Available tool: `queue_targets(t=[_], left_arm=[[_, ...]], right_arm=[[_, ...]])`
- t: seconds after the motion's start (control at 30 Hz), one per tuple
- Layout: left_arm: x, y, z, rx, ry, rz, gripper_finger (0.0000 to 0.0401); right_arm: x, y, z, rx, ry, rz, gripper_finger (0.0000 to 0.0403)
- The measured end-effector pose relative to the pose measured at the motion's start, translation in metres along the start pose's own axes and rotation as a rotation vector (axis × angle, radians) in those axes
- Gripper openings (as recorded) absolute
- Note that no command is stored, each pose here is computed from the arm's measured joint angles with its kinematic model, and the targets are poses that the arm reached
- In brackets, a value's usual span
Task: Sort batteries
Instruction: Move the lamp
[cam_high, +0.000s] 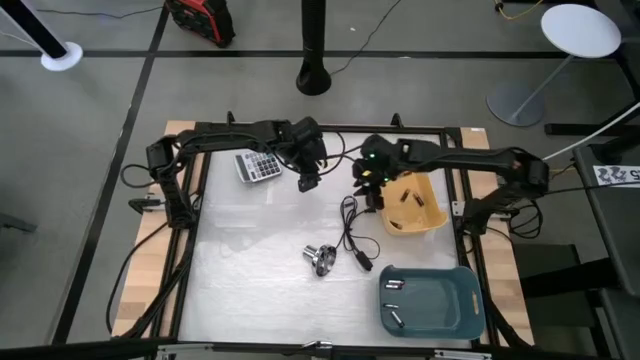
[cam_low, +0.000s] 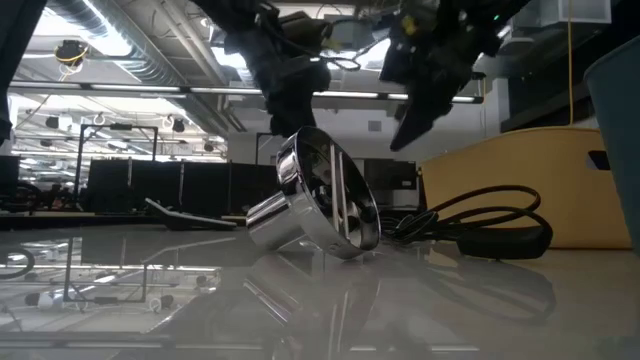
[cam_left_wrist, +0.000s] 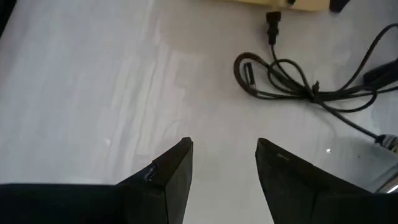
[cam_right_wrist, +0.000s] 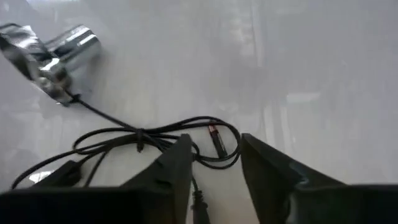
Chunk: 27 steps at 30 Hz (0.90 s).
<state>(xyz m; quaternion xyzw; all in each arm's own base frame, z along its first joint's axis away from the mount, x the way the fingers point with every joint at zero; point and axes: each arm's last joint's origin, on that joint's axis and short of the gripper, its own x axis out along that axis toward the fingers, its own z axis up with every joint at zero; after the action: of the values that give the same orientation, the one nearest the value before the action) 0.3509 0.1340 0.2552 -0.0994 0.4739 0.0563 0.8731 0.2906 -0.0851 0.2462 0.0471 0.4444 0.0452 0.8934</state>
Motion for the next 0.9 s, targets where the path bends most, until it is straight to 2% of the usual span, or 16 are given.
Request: queue_targets(t=[0.1,0.3,0.53,0.9], left_arm=[[0.005,0.007,-0.01,-0.005,0.021,0.004,0.0166],[0.016,0.022,-0.027,-0.043,0.031,0.016,0.0166],[0.028,0.032,-0.045,-0.074,0.045,0.001,0.0166],[0.042,0.03,-0.06,-0.073,0.024,-0.066,0.0166]], right_arm=[[0.019,-0.006,-0.002,0.018,0.034,0.0,0.0151],[0.046,-0.015,-0.006,0.031,0.088,-0.038,0.0148],[0.062,-0.021,-0.01,0.036,0.116,-0.073,0.0143],[0.08,-0.025,-0.017,0.054,0.17,-0.073,0.0143]])
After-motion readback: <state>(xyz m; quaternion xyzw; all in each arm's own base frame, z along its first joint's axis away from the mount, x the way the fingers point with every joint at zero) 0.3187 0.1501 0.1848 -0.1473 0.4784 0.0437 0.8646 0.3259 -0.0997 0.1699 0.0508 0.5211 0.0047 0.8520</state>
